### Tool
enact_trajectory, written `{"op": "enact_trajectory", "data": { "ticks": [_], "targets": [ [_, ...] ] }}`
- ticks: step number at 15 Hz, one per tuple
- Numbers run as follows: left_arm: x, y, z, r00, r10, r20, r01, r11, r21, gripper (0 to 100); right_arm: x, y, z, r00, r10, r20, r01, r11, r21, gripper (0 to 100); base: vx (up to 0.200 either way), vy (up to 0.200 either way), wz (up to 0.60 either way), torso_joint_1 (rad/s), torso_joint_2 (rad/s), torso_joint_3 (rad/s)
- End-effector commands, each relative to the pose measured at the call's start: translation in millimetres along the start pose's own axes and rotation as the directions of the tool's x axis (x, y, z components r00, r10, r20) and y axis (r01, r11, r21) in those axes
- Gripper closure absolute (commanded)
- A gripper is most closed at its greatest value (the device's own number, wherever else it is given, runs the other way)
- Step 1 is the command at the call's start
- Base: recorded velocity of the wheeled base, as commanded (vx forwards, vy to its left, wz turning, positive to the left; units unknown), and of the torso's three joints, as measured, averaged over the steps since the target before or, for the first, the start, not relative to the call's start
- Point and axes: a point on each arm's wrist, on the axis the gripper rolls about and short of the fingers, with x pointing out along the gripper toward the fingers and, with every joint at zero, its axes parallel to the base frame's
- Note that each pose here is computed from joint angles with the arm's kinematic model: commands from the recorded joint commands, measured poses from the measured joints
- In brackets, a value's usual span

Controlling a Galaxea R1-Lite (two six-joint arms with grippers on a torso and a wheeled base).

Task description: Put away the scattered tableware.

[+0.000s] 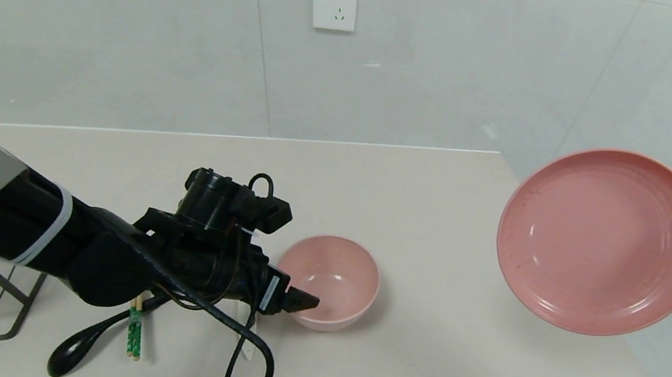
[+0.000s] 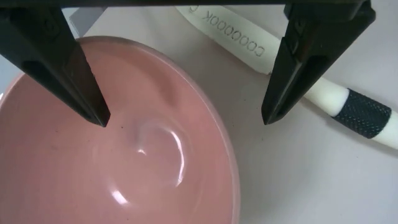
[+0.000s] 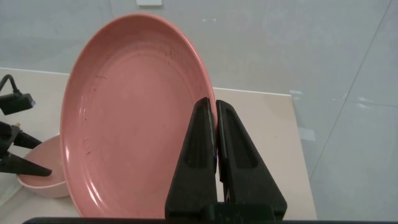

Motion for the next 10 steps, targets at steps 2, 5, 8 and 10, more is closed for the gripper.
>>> {"op": "enact_trajectory", "data": {
  "ticks": [2, 5, 8, 10],
  "targets": [
    [4.4, -2.3, -3.5, 1.0, -0.008, -0.013, 0.008, 1.0, 0.002, 100, 0.3, -0.1, -0.3, 1.0, 0.001, -0.001, -0.001, 1.0, 0.0, 100, 0.0, 0.0, 0.0, 0.0, 0.0, 0.0],
    [1.4, -3.6, 1.1, 0.999, -0.009, 0.033, 0.009, 1.0, 0.014, 100, 0.3, -0.1, -0.3, 1.0, 0.001, -0.001, -0.001, 1.0, 0.0, 100, 0.0, 0.0, 0.0, 0.0, 0.0, 0.0],
    [-15.1, -7.0, 19.4, 0.981, 0.011, 0.191, -0.02, 0.999, 0.045, 100, 0.3, -0.1, -0.3, 1.0, 0.001, -0.001, -0.001, 1.0, 0.0, 100, 0.0, 0.0, 0.0, 0.0, 0.0, 0.0],
    [-30.7, -10.1, 30.9, 0.952, 0.03, 0.304, -0.052, 0.997, 0.063, 100, 0.0, 0.0, -0.7, 1.0, 0.001, -0.003, -0.001, 1.0, 0.001, 100, 0.0, 0.0, 0.0, 0.0, 0.0, 0.0]
  ]
}}
